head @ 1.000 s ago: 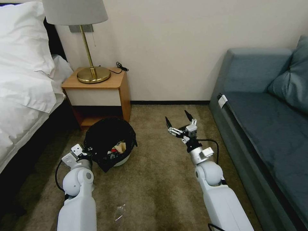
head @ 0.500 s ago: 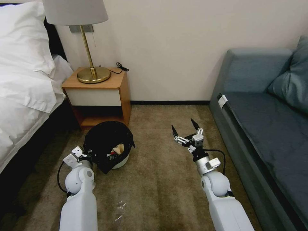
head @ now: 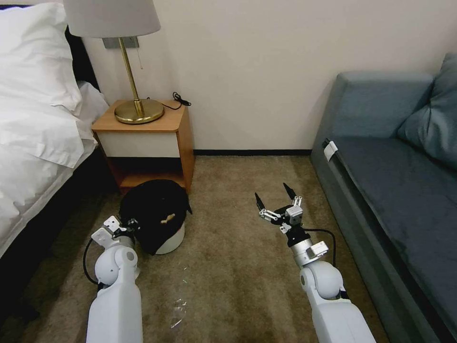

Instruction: Pick up the trash bin, then pick up the garbage on the floor and place it into the trash bin.

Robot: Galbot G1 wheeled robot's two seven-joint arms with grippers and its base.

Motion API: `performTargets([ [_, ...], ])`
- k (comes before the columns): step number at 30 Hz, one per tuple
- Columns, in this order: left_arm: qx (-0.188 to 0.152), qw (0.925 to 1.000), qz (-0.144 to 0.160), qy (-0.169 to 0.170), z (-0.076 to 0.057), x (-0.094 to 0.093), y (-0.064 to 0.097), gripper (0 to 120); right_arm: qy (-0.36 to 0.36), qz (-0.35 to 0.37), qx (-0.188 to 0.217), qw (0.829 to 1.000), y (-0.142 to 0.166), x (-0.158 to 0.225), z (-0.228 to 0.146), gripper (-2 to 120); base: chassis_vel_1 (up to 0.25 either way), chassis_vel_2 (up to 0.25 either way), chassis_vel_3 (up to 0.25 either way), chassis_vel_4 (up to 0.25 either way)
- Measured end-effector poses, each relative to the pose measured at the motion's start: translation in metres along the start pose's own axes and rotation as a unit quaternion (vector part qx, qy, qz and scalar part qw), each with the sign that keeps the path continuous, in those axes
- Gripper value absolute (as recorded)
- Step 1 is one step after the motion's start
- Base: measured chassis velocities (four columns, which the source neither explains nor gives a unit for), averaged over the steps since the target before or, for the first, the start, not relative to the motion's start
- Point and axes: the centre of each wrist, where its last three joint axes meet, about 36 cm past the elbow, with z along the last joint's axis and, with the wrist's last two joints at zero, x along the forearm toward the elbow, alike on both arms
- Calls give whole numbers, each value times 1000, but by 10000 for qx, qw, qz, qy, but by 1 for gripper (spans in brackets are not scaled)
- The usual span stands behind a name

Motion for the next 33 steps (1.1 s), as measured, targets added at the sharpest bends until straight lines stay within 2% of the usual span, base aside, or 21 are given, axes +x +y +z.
performTargets([
  [3, -2, 10000, 6, -6, 0, 1, 0, 54, -8, -10, 0, 10000, 0, -1, 0, 100, 0, 0, 0, 0],
  [5, -12, 10000, 40, -53, -3, 4, 0, 68, -1, -41, -6, 10000, 1, -3, 1, 100, 0, 0, 0, 0],
  [9, -28, 9999, 61, -75, -5, 7, -1, 75, 6, -51, -7, 10000, 1, -3, 1, 100, 0, 0, 0, 0],
  [10, -50, 9999, 86, -102, -7, 10, -2, 84, 18, -61, -11, 10000, 1, -3, 2, 100, 0, 0, 0, 0],
  [11, -50, 9999, 86, -102, -7, 10, -2, 84, 18, -61, -11, 10000, 1, -3, 2, 100, 0, 0, 0, 0],
  [13, -87, 9998, 141, -130, -10, 17, -4, 95, 34, -60, -23, 10000, 1, -5, 4, 100, 0, 0, 0, 0],
  [15, -115, 9997, 176, -144, -12, 22, -6, 98, 44, -55, -35, 10000, 1, -5, 5, 100, 0, 0, 0, 0],
  [23, -310, 9985, 277, -353, -18, 46, -13, 100, 95, -8, -93, 9999, 3, -7, 13, 100, 0, 0, 0, 0],
  [24, -410, 9976, 290, -471, -17, 49, -13, 100, 91, 23, -104, 9999, 3, -7, 14, 100, 0, 0, 0, 0],
  [29, -704, 9940, 346, -768, -16, 50, -11, 100, 79, 297, -99, 9995, 7, -8, 15, 100, 0, 0, 0, 0],
  [32, -1057, 9869, 566, -1076, -16, 46, -10, 100, 195, 745, -29, 9970, 12, -9, 16, 100, 0, 0, 0, 0],
  [33, -1057, 9869, 566, -1076, -16, 46, -10, 100, 195, 745, -29, 9970, 12, -9, 16, 100, 0, 0, 0, 0],
])
